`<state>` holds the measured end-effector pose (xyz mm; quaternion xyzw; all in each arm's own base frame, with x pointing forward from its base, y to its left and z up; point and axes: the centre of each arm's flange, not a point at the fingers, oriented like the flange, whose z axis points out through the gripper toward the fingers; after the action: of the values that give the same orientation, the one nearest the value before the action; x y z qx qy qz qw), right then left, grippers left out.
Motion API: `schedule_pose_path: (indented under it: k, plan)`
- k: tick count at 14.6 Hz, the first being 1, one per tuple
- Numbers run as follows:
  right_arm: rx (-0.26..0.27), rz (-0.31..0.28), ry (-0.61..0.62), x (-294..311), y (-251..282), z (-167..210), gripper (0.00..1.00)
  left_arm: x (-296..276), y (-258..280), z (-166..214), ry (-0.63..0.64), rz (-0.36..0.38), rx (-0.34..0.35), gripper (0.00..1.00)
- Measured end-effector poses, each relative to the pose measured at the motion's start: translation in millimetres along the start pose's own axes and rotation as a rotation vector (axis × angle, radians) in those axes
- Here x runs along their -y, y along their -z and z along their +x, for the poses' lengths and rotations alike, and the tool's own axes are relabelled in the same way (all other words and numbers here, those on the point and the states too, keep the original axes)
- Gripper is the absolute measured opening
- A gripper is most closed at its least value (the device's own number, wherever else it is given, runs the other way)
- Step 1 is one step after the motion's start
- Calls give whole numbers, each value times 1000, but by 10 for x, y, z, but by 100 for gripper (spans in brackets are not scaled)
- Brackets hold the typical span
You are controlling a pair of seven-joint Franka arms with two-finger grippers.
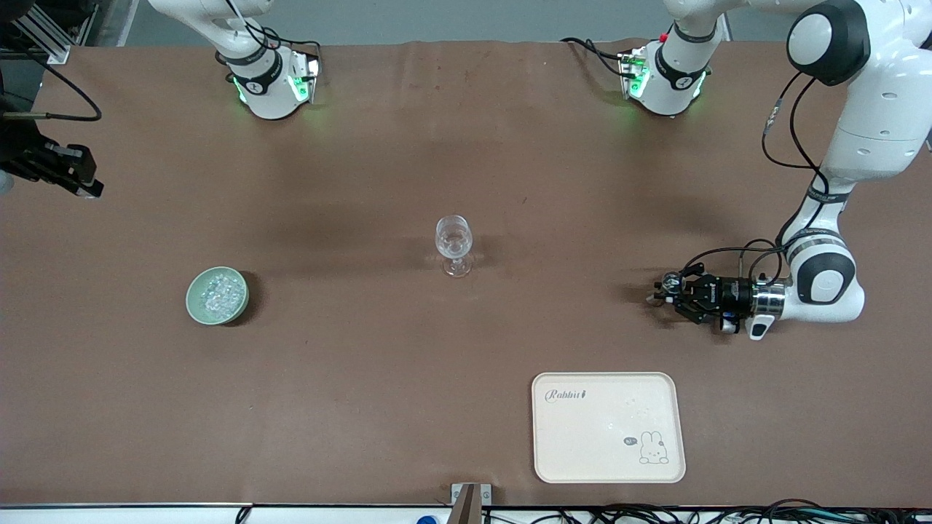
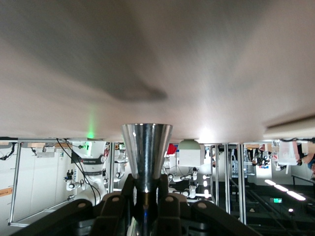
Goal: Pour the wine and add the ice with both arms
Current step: 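Lift the ice cube with the right gripper while the left gripper lifts the jigger, then carry the jigger with the left gripper over the wine glass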
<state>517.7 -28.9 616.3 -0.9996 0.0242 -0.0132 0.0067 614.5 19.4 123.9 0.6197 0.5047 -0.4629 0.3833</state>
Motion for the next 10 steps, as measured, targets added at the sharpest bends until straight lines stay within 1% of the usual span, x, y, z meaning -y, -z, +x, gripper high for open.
schedule_pose_path:
  k: [3, 4, 6, 9, 10]
  plan:
    - [-14, 0, 0, 0, -19, 25, 24, -247, -314, -351, -12, 12, 50, 21]
    - [-18, 0, 0, 0, -21, 30, 24, -308, -425, -455, -20, 17, 57, 21]
    - [-23, 0, 0, 0, -20, 36, 24, -408, -637, -664, -19, 33, 45, 21]
    - [-27, 0, 1, 3, -17, 40, 24, -529, -941, -995, -18, 38, 62, 21]
    - [-28, 0, 1, 3, -17, 42, 24, -554, -1027, -1070, -21, 36, 58, 21]
